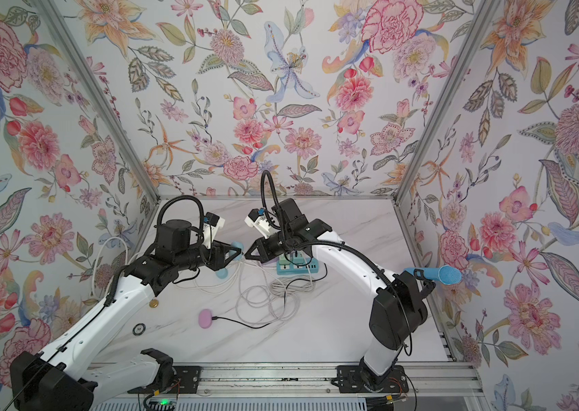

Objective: Charge the bluetooth headset
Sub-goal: Insert the charging cable into the bluetooth headset.

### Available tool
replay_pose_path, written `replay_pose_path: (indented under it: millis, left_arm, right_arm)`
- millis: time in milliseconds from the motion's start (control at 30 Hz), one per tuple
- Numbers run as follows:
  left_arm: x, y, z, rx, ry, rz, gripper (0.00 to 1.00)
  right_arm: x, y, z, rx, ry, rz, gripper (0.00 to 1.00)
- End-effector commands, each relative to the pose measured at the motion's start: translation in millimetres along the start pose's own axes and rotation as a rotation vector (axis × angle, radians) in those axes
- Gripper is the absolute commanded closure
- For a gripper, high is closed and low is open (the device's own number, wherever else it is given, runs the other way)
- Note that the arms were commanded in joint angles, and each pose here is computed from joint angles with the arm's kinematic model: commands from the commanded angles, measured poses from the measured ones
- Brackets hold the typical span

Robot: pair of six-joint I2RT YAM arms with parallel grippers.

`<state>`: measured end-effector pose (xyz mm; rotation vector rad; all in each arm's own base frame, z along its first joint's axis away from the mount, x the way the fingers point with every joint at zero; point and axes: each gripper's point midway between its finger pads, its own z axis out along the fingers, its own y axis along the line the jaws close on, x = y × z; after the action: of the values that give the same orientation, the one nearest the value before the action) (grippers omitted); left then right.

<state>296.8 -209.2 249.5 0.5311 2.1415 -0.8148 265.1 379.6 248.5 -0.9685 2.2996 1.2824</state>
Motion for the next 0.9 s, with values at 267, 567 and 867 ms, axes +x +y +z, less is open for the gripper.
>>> replay_pose_path:
  millis: [267,567,867]
  left_arm:
    - [2,-27,0,0.072,0.047,0.098,0.86]
    - [2,-46,2,0.139,0.041,0.109,0.89]
    - [10,-76,10,0.236,0.062,0.134,0.9]
  right_arm:
    - [-20,-2,5,0.015,-0.018,-0.034,1.0]
    - [-27,-5,2,0.023,-0.034,-0.04,1.0]
    - [-34,-14,5,0.071,-0.048,-0.073,1.0]
